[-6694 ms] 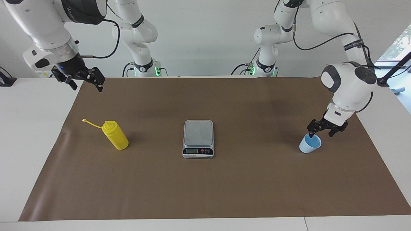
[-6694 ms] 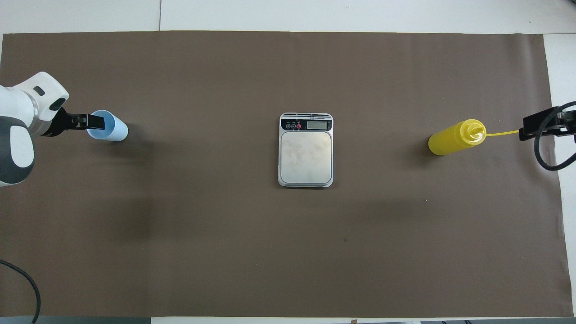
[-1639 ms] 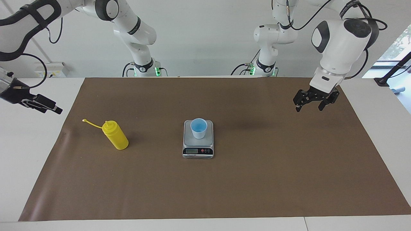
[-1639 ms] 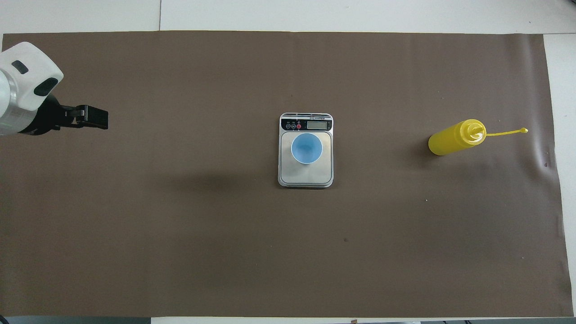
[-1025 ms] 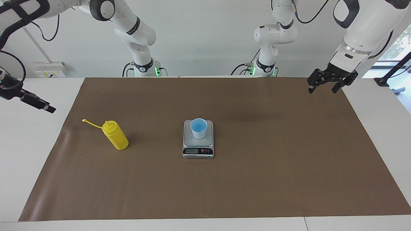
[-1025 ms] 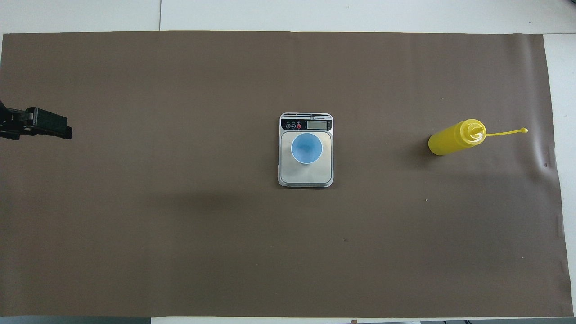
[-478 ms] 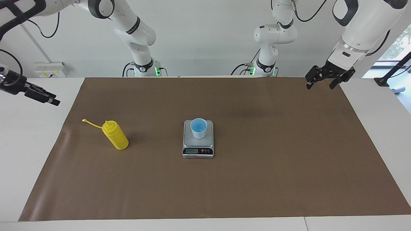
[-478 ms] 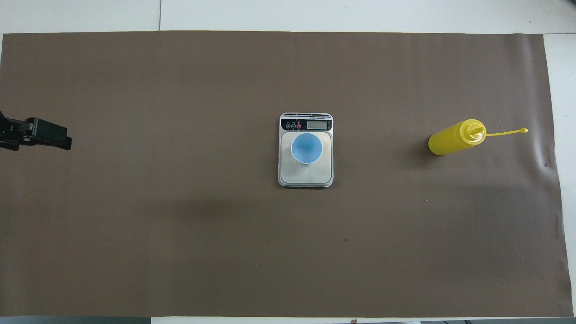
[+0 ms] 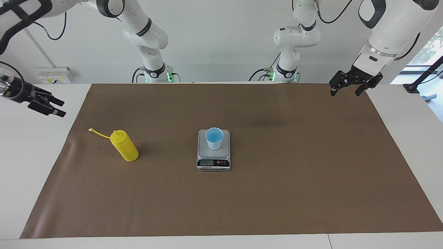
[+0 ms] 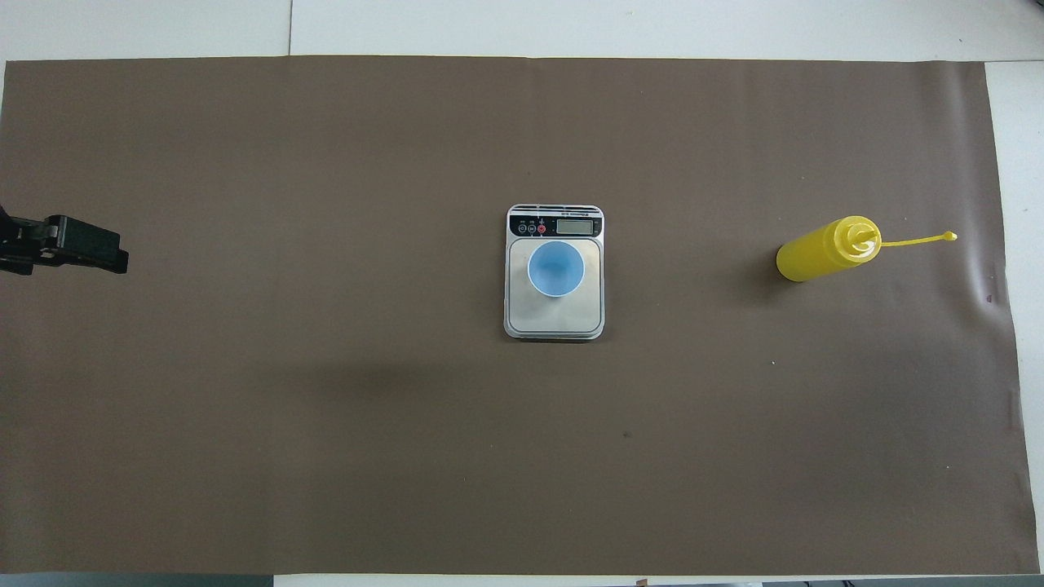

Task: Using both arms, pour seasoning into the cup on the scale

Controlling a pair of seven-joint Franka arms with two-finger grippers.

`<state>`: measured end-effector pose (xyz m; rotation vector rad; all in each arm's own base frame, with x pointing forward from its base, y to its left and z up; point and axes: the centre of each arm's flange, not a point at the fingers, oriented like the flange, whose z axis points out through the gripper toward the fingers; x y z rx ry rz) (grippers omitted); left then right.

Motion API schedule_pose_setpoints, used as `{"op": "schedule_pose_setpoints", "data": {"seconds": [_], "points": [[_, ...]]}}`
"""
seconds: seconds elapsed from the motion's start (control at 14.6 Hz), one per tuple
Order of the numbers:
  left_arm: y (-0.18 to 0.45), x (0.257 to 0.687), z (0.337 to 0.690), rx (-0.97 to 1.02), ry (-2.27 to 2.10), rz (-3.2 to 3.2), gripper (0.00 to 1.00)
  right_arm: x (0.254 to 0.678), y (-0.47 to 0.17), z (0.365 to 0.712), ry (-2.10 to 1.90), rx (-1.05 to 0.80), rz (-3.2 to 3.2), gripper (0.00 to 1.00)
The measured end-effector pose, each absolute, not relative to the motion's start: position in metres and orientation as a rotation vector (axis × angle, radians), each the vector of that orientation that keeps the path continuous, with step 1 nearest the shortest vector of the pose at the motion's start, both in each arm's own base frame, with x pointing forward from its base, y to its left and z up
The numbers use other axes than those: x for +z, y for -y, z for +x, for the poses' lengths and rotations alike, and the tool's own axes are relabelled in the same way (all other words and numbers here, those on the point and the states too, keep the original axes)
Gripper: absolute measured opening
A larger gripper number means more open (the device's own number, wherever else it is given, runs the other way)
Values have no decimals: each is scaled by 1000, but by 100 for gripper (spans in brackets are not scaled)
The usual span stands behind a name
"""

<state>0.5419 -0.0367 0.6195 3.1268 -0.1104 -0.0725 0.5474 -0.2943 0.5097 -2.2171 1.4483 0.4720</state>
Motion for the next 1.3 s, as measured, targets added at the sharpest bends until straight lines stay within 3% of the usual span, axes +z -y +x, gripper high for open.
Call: {"op": "schedule_pose_setpoints", "data": {"seconds": [0.48, 0.75, 1.3], "points": [[36, 619, 542, -73, 109, 3127, 100, 510, 261, 566, -1965, 651, -1843, 100], [36, 619, 542, -73, 109, 3127, 100, 430, 287, 579, -1957, 912, -1666, 100], [36, 619, 542, -73, 108, 3127, 100, 293, 297, 609, -1722, 1118, -1437, 100]]}}
